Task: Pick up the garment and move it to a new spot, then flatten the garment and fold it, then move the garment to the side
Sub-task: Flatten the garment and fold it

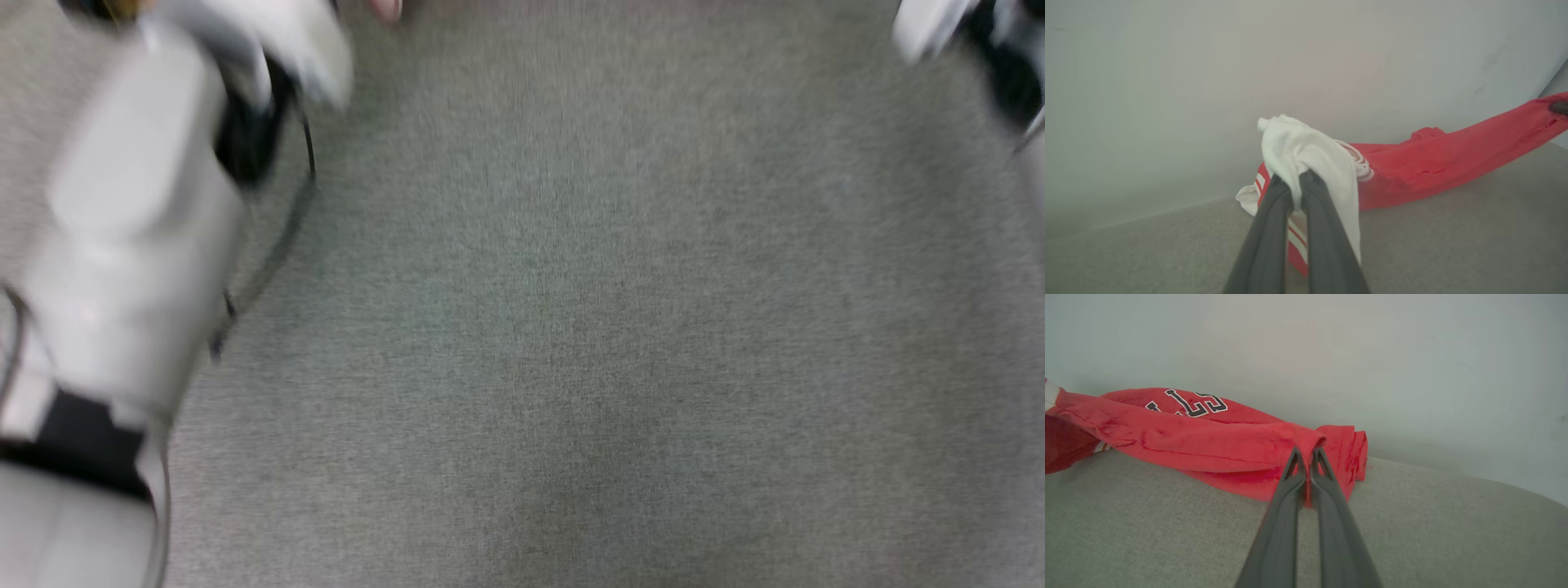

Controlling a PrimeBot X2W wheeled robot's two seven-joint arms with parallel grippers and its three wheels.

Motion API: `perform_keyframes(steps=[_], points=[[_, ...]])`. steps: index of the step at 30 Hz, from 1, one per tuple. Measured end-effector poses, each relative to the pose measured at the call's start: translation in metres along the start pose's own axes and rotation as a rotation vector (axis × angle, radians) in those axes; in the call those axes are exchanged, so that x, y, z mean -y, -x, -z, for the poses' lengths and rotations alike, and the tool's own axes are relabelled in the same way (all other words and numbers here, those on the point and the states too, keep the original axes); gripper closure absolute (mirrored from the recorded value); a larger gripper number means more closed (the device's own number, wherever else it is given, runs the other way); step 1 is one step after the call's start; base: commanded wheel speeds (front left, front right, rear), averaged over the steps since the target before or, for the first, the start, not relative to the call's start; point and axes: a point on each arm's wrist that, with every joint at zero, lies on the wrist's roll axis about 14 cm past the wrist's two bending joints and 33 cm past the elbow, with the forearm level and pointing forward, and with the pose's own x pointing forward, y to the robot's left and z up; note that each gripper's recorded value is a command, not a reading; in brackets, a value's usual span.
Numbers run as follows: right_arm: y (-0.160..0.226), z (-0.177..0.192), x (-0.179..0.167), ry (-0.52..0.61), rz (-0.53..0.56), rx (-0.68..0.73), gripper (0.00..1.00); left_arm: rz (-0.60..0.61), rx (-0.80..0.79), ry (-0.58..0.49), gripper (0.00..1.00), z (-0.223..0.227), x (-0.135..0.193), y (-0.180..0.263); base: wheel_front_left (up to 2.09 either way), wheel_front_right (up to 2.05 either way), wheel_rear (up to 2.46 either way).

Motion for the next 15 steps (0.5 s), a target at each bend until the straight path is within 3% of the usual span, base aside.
perform_keyframes(steps=[6, 15], points=[[0.069, 0.060, -0.013, -0.065, -0.026, -0.108, 1.00, -0.002, -0.113, 0.082, 1.00, 0.040, 0.018, 0.083, 0.00, 0.00, 0.00], [0.179, 0.107, -0.024, -0.161, -0.019, -0.149, 1.00, -0.024, -0.136, 0.113, 1.00, 0.043, 0.053, 0.190, 0.00, 0.00, 0.00]])
